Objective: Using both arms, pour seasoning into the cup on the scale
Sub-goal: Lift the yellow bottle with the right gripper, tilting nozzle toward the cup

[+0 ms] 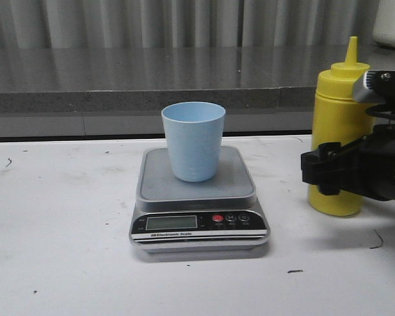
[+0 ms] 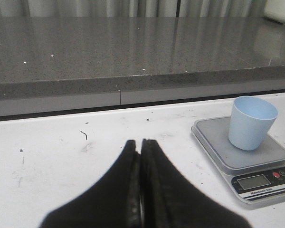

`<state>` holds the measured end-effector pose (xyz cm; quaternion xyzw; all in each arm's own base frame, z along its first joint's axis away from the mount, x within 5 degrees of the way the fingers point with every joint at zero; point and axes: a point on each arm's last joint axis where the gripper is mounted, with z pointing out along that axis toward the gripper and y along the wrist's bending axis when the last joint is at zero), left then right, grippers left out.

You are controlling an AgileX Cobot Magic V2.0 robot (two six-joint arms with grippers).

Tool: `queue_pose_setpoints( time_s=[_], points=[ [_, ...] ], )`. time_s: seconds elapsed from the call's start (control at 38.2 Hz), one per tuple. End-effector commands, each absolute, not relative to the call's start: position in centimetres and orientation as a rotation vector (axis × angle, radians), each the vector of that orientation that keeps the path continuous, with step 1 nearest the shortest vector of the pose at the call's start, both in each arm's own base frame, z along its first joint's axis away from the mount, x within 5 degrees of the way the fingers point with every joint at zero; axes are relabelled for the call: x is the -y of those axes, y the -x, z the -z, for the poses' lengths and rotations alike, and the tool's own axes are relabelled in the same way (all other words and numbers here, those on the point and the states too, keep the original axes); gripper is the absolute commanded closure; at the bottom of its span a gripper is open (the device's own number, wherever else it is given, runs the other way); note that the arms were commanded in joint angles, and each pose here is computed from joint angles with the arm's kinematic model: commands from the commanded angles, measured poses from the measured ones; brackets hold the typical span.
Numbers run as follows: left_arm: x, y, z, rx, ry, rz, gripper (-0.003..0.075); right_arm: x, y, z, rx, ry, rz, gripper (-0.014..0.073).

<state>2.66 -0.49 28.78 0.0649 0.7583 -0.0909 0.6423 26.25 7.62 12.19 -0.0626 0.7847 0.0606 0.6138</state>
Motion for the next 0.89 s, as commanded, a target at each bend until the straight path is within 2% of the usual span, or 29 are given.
queue_pose_setpoints(
  time_s=[0.0,0.31,0.47,0.63,0.78,0.86],
  points=[
    [0.5,-2.6,-30.2,-1.642,-0.13,0.233,0.074,-7.9,-27.1,-16.3,-1.528,0.235,-0.031,0.0513],
    [0.5,-2.6,-30.2,-1.642,-0.13,0.233,0.074,-9.0,-30.1,-20.8,-1.376,0.519,0.292,0.0514],
    [0.5,-2.6,-30.2,-1.642,-0.13,0.233,0.074,-9.7,-32.0,-23.3,-1.21,0.715,0.588,0.0515],
    [0.5,-2.6,-30.2,-1.642,-0.13,0.233,0.074,-10.1,-33.0,-25.3,-1.076,0.822,0.799,0.0515],
    [0.5,-2.6,-30.2,-1.642,-0.13,0.233,0.074,-10.6,-33.8,-27.0,-0.868,1.009,1.122,0.0515],
    [0.5,-2.6,-30.2,-1.642,-0.13,0.233,0.074,-10.8,-33.9,-27.4,-0.804,1.052,1.194,0.0515]
  ],
)
